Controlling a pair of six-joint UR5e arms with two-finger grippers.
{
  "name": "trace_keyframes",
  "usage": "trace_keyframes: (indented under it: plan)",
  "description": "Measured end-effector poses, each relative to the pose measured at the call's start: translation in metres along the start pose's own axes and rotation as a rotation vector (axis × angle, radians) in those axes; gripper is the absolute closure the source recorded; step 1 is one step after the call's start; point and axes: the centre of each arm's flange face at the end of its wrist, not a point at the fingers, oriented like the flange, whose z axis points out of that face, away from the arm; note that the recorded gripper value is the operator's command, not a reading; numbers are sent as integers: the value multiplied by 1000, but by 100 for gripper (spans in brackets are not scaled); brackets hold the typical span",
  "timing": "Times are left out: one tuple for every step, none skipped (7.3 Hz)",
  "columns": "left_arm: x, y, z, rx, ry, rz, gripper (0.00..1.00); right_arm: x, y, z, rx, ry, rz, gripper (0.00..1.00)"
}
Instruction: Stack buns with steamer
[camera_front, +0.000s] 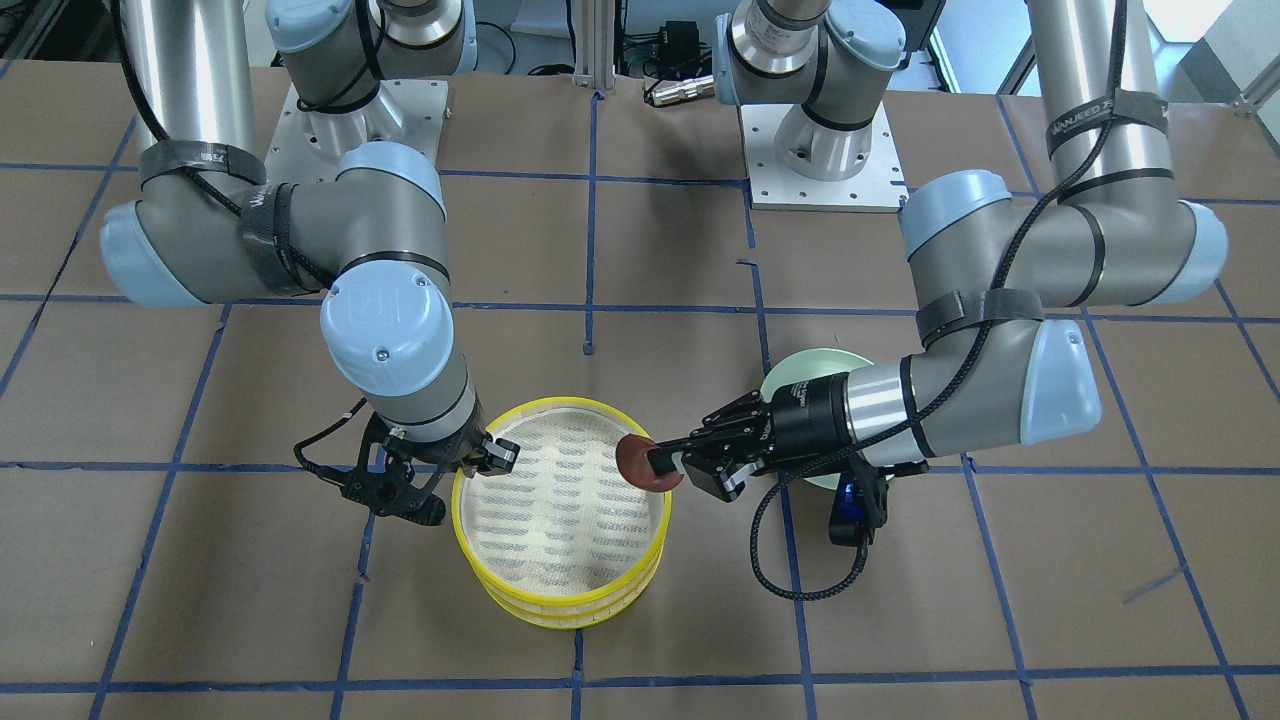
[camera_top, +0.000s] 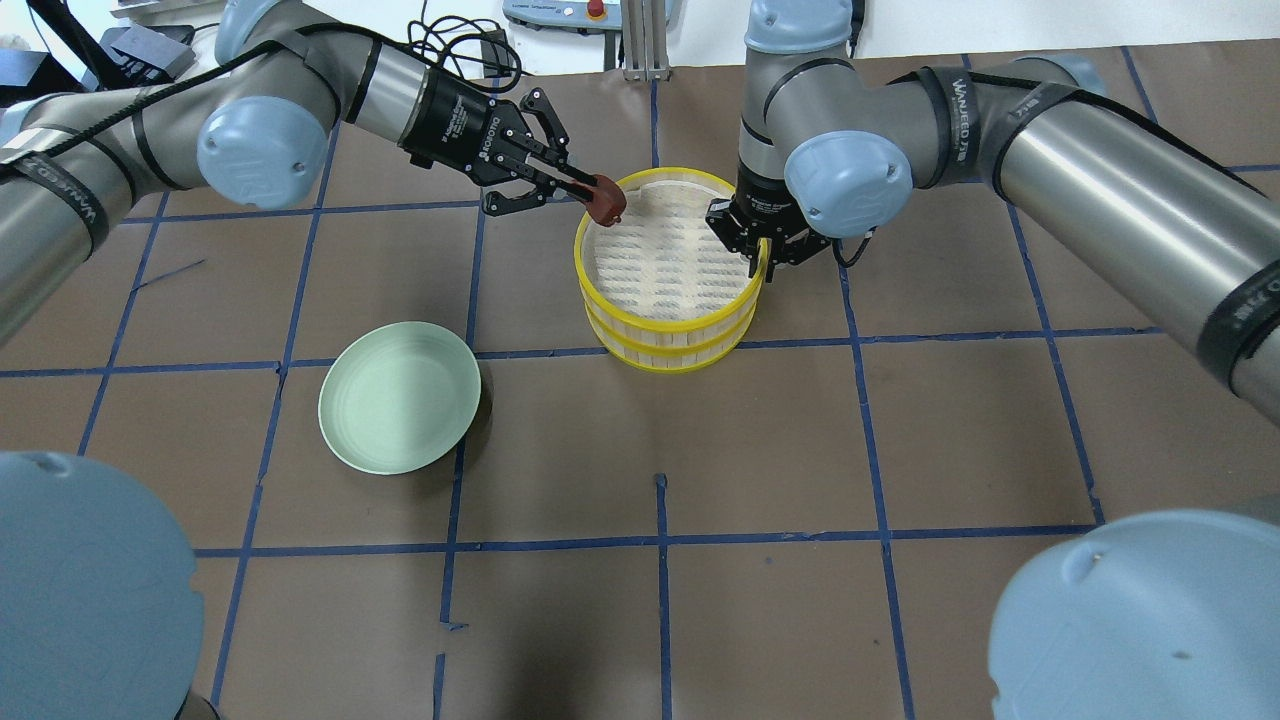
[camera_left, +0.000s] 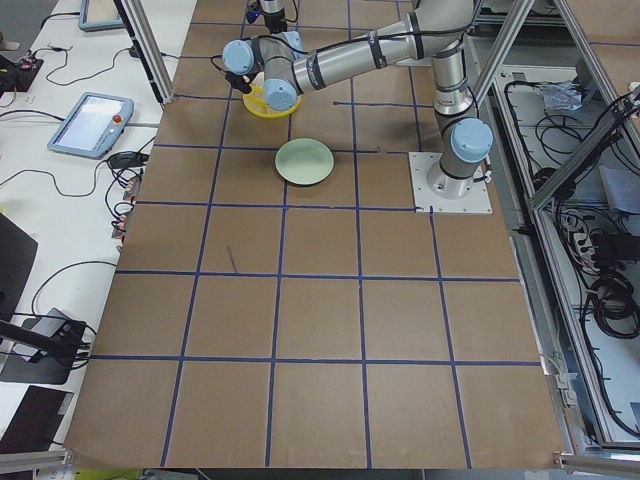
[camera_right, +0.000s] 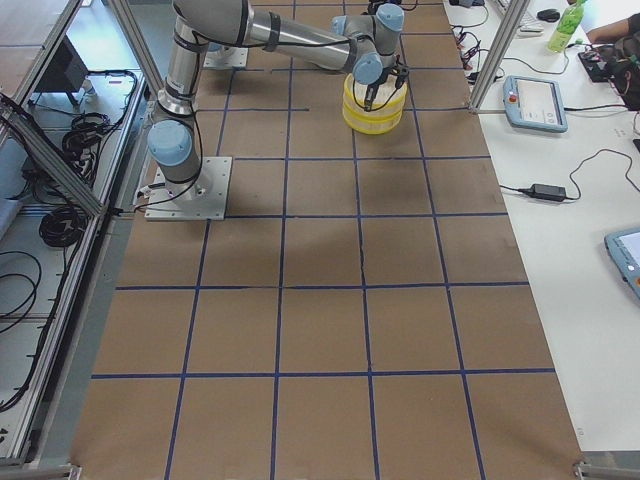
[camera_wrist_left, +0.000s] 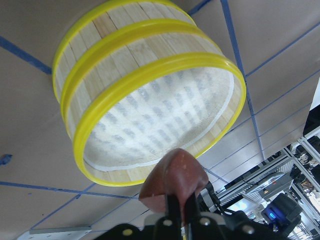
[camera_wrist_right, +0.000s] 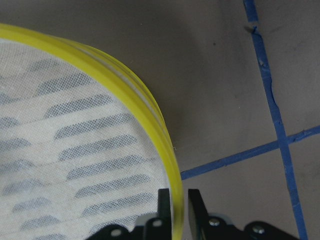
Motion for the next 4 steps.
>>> trace_keyframes:
  plan:
    - [1,0,4,2,-1,0,0,3,-1,-2,0,-4,-8,0]
    - [2,0,6,3,-3,4,0,11,-7,-10,10,-12,-39,0]
    - [1,0,7,5,-5,13,0,31,-17,-30,31,-22,-80,0]
    - [1,2,3,29,-17,43,0,61,-24,-58,46,-28,-108,0]
